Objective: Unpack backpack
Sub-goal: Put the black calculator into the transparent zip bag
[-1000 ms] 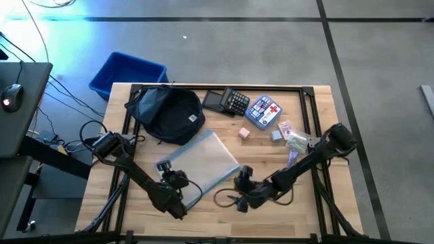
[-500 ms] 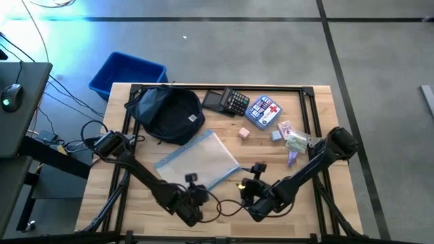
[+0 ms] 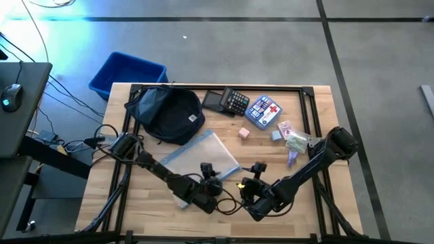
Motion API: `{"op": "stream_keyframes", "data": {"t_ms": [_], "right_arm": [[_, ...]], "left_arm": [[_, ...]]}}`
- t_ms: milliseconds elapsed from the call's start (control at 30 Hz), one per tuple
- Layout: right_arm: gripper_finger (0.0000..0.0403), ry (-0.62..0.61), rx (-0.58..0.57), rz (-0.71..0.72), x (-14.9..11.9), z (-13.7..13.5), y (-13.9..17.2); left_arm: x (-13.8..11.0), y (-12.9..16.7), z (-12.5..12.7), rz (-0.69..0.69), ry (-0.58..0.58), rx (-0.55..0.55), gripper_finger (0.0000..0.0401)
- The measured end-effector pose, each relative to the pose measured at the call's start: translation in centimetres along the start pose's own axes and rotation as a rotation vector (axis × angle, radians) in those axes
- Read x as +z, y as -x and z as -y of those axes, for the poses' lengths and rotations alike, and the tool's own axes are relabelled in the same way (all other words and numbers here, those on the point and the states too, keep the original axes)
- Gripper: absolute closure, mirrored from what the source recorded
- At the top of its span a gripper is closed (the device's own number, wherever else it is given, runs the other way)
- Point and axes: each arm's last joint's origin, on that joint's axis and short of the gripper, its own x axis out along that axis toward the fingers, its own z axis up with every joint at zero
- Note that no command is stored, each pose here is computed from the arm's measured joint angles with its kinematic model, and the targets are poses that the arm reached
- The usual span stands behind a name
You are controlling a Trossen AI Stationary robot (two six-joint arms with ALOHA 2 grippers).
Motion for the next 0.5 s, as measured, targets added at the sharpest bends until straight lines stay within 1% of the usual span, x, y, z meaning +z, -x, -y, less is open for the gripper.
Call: {"op": "stream_keyframes", "data": {"t_ms": [200, 300, 400, 500], "right_arm": [[0.008, 0.008, -0.005, -0.005, -0.1, 0.1, 0.0], [0.008, 0.009, -0.006, -0.005, -0.1, 0.1, 0.0], [0.008, 0.009, -0.006, -0.005, -0.1, 0.1, 0.0], [0.008, 0.009, -0.006, -0.005, -0.1, 0.1, 0.0]], "left_arm": [[-1.6, -0.4, -1.2, -0.127, 0.034, 0.098, 0.021], [-2.4, -0.3, -1.8, -0.182, 0.029, 0.144, 0.0229], [-3.0, -0.1, -2.1, -0.224, 0.027, 0.171, 0.0273], [-3.3, 0.2, -2.4, -0.264, 0.043, 0.167, 0.0344]]}}
